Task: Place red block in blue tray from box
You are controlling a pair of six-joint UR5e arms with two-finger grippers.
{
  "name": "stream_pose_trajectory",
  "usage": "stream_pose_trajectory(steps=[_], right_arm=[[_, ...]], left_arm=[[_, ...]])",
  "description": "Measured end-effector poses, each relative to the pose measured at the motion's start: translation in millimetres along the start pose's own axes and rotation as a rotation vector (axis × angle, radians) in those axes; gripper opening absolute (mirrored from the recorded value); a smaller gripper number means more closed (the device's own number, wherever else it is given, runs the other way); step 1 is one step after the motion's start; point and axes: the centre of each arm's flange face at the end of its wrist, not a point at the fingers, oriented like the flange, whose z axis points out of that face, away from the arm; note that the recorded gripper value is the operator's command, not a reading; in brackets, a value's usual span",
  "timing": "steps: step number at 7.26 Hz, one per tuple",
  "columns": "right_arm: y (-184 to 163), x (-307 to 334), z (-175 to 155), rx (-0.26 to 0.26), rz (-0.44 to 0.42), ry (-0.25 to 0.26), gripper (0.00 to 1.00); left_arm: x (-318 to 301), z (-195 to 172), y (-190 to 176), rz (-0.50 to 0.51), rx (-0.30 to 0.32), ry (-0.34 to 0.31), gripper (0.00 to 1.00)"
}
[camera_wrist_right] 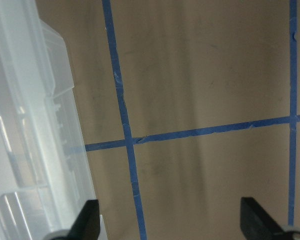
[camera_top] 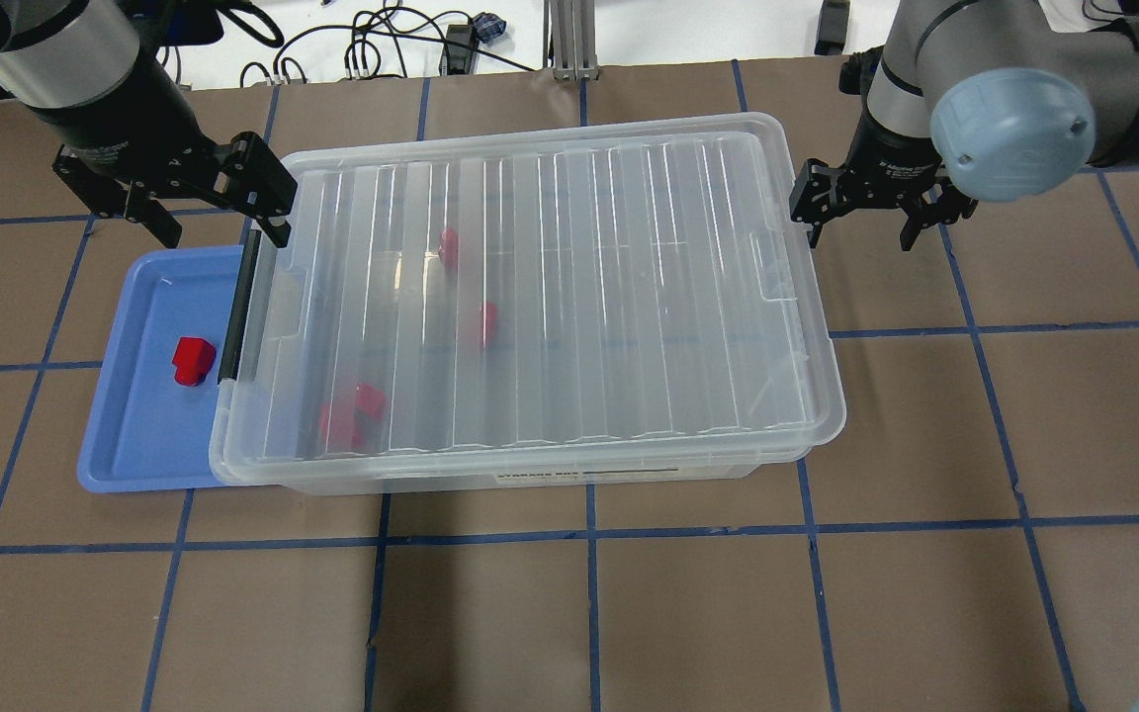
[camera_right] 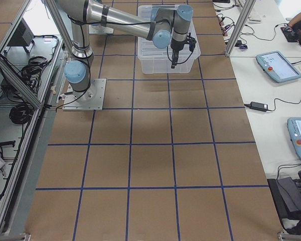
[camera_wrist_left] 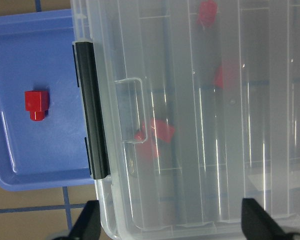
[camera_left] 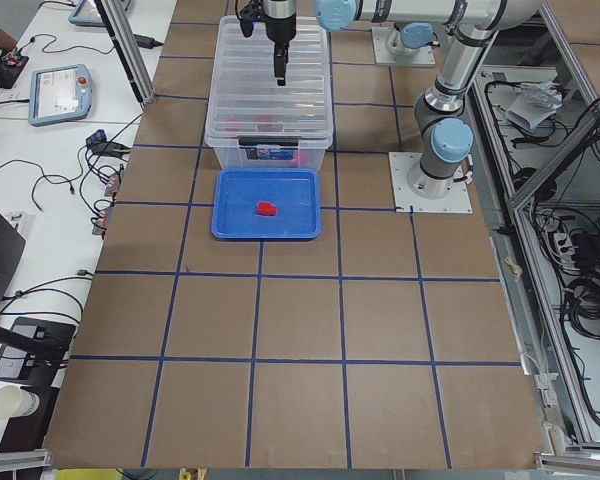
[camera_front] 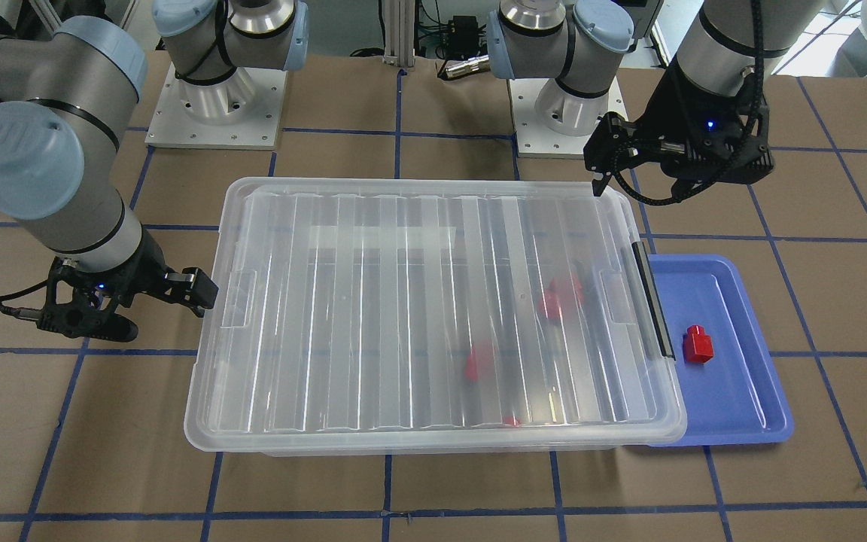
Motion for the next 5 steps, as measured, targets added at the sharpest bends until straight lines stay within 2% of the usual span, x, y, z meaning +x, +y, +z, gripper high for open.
stream_pose_trajectory(steps=[2, 4, 5], right_arm=[[-2, 3, -15, 0.027, -0.004, 0.0, 1.0], [0, 8, -49, 0.074, 0.001, -0.004, 1.0], [15, 9, -72, 0.08, 0.0, -0.005, 1.0]], left_arm=[[0, -1, 1, -0.001, 0.005, -0.001, 1.0], [0, -1, 3, -0.005, 0.004, 0.0, 1.0], [0, -2, 3, -0.006, 0.006, 0.0, 1.0]])
